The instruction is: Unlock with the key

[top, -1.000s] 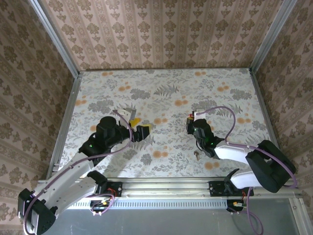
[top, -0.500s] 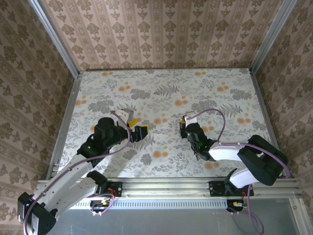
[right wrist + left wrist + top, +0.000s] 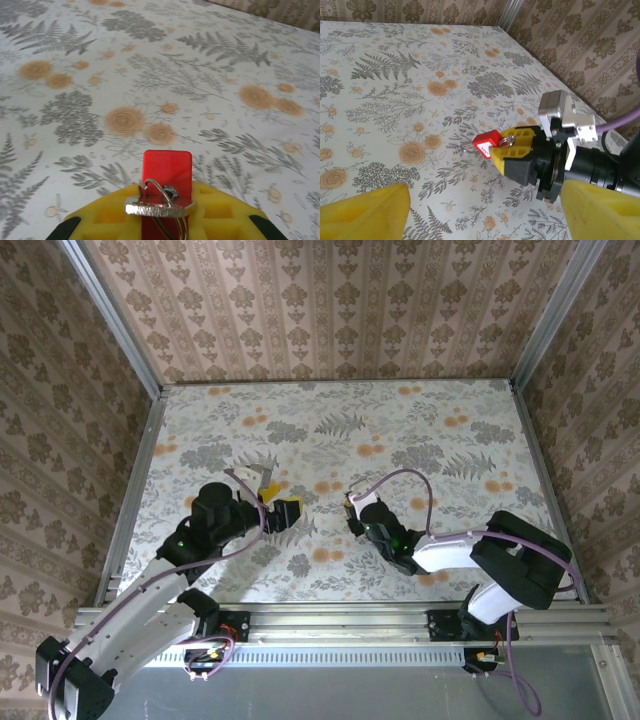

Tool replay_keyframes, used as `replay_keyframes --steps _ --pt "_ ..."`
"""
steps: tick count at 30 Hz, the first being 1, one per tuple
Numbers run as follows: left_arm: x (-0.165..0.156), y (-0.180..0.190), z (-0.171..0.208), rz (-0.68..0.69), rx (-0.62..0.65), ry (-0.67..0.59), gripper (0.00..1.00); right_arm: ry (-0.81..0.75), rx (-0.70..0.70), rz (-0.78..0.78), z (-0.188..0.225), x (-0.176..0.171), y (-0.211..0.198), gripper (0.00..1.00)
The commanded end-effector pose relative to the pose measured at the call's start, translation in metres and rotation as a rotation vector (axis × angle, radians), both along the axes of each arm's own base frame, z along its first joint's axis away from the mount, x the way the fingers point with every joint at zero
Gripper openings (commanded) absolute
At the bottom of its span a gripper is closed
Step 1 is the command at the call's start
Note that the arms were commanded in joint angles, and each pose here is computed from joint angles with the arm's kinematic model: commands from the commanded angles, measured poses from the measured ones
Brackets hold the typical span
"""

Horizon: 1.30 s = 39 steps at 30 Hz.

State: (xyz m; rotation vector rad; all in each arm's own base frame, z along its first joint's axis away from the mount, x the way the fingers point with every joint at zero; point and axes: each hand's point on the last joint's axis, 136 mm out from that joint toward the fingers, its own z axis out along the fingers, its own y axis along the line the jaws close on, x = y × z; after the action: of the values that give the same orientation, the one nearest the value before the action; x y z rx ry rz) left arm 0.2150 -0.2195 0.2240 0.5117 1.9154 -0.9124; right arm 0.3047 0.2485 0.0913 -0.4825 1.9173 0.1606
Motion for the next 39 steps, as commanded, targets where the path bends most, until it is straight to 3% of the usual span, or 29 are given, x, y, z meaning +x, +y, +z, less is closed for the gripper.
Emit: replay_keyframes --steps 1,11,24,31,34,39 --pt "-0.001 0.004 -0.001 0.011 -0.002 -0.004 0.79 -0.035 -0.052 0.043 0.004 -0.002 0.016 0.0" --pt "-0.003 0.011 -0.006 0.032 -0.003 -0.001 0.79 -0.009 -0.166 0.209 -0.026 -0.041 0.059 0.0" --pt "-0.005 0.02 -0.006 0.061 -0.009 -0.005 0.79 -0.045 -0.314 0.253 -0.051 -0.088 0.074 0.0" --pt "-0.005 0.016 -0.005 0.063 -0.056 0.048 0.8 -0.099 -0.168 0.201 -0.008 -0.082 0.058 0.0" --pt "-0.004 0.01 -0.004 0.072 -0.129 0.161 0.82 -0.132 -0.123 0.186 0.013 -0.077 0.046 0.0" --pt "-0.004 -0.002 -0.017 0.12 -0.25 0.482 0.82 -0.207 -0.016 0.202 0.057 -0.075 0.026 0.0"
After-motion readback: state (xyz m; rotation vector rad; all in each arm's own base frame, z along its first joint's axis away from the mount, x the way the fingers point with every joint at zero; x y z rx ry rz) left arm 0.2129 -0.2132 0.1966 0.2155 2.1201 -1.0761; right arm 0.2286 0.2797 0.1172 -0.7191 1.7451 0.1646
